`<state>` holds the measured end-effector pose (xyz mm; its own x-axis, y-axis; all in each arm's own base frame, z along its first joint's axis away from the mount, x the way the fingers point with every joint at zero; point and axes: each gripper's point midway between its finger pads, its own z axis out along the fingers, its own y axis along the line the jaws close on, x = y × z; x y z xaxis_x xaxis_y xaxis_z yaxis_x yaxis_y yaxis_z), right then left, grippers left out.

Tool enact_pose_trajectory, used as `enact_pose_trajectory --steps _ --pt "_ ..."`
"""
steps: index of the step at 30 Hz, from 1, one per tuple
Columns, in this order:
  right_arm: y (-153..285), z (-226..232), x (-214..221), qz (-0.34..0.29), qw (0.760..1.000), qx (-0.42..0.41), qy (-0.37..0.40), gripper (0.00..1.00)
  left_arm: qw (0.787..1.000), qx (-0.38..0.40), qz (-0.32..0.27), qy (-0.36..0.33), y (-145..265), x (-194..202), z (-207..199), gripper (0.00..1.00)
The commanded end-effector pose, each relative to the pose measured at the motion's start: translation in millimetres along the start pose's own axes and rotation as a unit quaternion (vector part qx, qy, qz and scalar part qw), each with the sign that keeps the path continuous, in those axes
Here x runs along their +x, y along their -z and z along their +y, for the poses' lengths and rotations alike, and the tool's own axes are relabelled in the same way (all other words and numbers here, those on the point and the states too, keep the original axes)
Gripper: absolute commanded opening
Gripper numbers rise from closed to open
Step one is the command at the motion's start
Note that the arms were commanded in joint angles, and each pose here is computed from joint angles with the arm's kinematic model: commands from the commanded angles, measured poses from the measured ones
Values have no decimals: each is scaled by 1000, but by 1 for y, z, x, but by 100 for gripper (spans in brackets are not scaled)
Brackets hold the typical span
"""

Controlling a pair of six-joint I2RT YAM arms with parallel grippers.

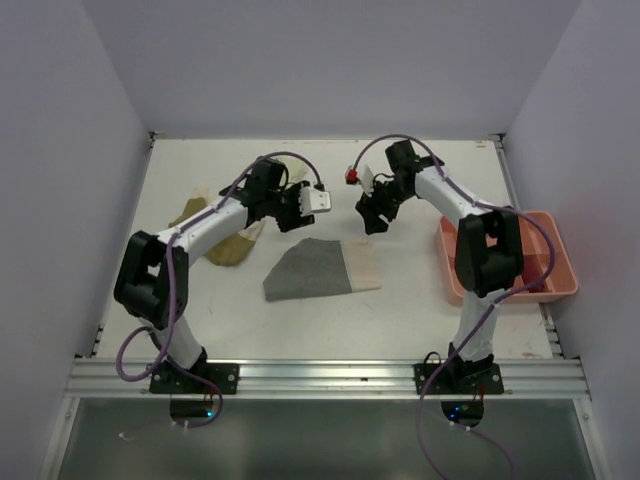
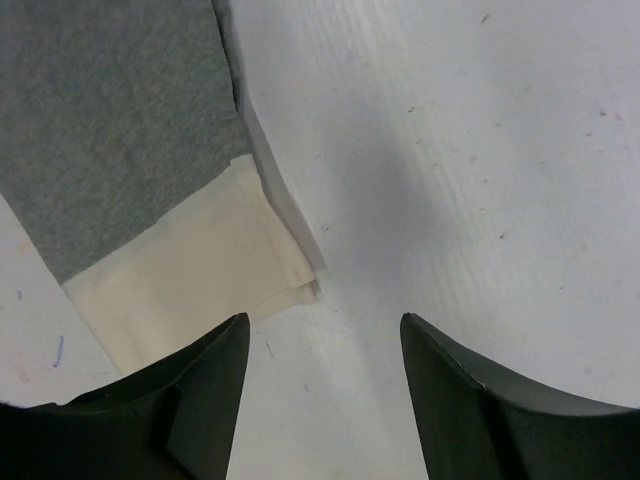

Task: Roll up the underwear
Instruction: Fold the underwear

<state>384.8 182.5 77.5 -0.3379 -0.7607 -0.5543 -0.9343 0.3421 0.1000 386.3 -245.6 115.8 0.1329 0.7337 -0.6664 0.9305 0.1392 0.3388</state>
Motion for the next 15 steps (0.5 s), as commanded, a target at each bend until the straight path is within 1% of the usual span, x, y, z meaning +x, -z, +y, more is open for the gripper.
enact_pose_trajectory --steps 1,2,4,5,6,7,8,9,11,12,15 --pt "54 2 -54 -77 994 49 -54 66 995 -25 -36 93 47 -26 10 56" --pt "54 14 -59 -84 992 30 -93 62 992 -5 -39 118 49 -26 -1 53" --pt "46 36 -60 -89 986 -16 -140 58 985 50 -57 158 51 -28 -34 51" --pt "42 54 -67 -98 978 -52 -175 53 978 64 -64 190 51 -30 -45 49" --pt "32 63 -63 -100 974 -68 -191 51 973 84 -90 197 51 -37 -54 49" --pt "27 71 -65 -106 971 -79 -201 50 965 103 -90 225 50 -31 -72 49" --pt "25 83 -70 -114 966 -90 -212 49 961 113 -93 234 49 -30 -79 47" --pt "14 91 -63 -111 966 -97 -213 48 956 129 -103 244 49 -32 -87 47" --pt "4 104 -62 -109 964 -110 -217 48 944 154 -96 276 45 -24 -104 47" --pt "-5 113 -51 -97 961 -123 -229 48 937 170 -100 288 44 -23 -114 47" --pt "-21 124 -34 -79 951 -146 -259 48 925 190 -88 318 37 -13 -128 47"
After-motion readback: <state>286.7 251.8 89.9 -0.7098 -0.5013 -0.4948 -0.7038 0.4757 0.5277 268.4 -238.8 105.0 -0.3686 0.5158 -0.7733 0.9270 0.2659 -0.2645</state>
